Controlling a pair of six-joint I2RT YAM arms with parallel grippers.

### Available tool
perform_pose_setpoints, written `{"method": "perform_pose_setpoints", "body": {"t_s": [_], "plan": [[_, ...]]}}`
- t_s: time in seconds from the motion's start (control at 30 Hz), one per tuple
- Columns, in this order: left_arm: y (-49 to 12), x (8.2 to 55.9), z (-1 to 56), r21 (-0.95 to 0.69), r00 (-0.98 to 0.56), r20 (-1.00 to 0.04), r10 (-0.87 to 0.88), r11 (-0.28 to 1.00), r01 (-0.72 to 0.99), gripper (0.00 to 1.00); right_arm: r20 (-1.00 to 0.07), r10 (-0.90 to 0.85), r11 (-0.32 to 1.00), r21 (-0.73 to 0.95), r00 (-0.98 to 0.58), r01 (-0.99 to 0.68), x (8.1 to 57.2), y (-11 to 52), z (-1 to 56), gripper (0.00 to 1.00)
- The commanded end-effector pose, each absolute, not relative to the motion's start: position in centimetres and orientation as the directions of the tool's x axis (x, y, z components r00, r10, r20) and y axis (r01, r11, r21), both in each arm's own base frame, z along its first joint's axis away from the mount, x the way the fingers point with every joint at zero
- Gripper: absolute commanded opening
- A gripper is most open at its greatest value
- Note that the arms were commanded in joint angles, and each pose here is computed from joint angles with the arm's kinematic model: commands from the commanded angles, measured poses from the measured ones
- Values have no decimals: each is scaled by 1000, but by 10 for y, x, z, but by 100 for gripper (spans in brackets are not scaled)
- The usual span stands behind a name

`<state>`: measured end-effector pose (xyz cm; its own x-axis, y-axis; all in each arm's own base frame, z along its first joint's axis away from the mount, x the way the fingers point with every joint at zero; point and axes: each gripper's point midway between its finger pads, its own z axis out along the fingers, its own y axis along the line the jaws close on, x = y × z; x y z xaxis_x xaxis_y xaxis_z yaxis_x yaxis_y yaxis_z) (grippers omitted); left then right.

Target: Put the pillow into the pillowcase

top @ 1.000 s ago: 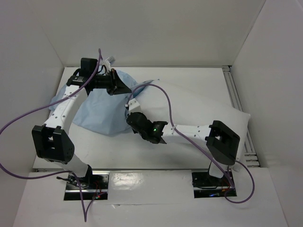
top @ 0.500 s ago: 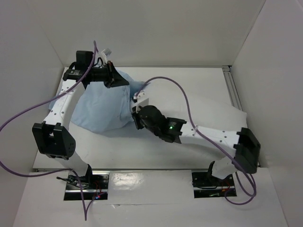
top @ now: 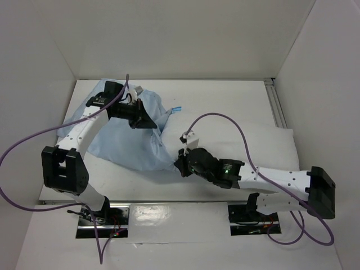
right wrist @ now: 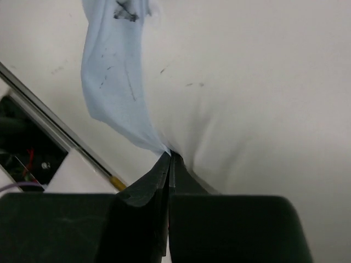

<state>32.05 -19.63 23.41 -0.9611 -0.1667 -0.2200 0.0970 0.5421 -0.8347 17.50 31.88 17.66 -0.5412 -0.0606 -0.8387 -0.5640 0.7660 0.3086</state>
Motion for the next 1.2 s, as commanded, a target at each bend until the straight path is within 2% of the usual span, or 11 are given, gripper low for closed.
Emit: {"method": "perform_pose_setpoints", "body": {"t_s": [0.0,0.07,0.27,0.37,0.53,0.8,0.83,0.9,0.93,1.07,1.17], "plan": [[-190,318,243,-800,-929,-329,-167,571,181,0,-781,-59,800,336,-622,-498,153,304,152,0],[-193,310,251,-806,-927,-338,-161,558,198,0,-791,-65,814,311,-608,-492,153,302,161,0],[-198,300,272,-798,-908,-390,-155,549,249,0,-851,-97,845,204,-516,-495,166,306,229,63],[-198,303,279,-790,-898,-411,-160,553,263,0,-874,-73,871,179,-480,-458,176,299,252,81],[-208,309,281,-798,-906,-399,-140,539,268,0,-799,-19,980,103,-601,-169,240,249,239,88],[-226,326,283,-775,-902,-414,-118,565,282,0,-628,-54,978,123,-776,-168,273,247,168,95],[-227,327,286,-774,-898,-423,-119,563,290,0,-605,-64,974,135,-794,-182,273,251,157,91],[-224,328,282,-755,-893,-437,-111,585,297,0,-588,-77,957,182,-805,-225,268,262,144,24],[-220,321,275,-743,-895,-435,-98,600,295,0,-577,-72,956,193,-813,-222,262,260,136,0],[-187,315,238,-633,-896,-432,-105,743,218,0,-595,-78,961,169,-800,-219,245,254,129,0],[-167,321,212,-527,-908,-406,-101,838,142,17,-573,-92,961,163,-814,-223,230,251,117,0]]}}
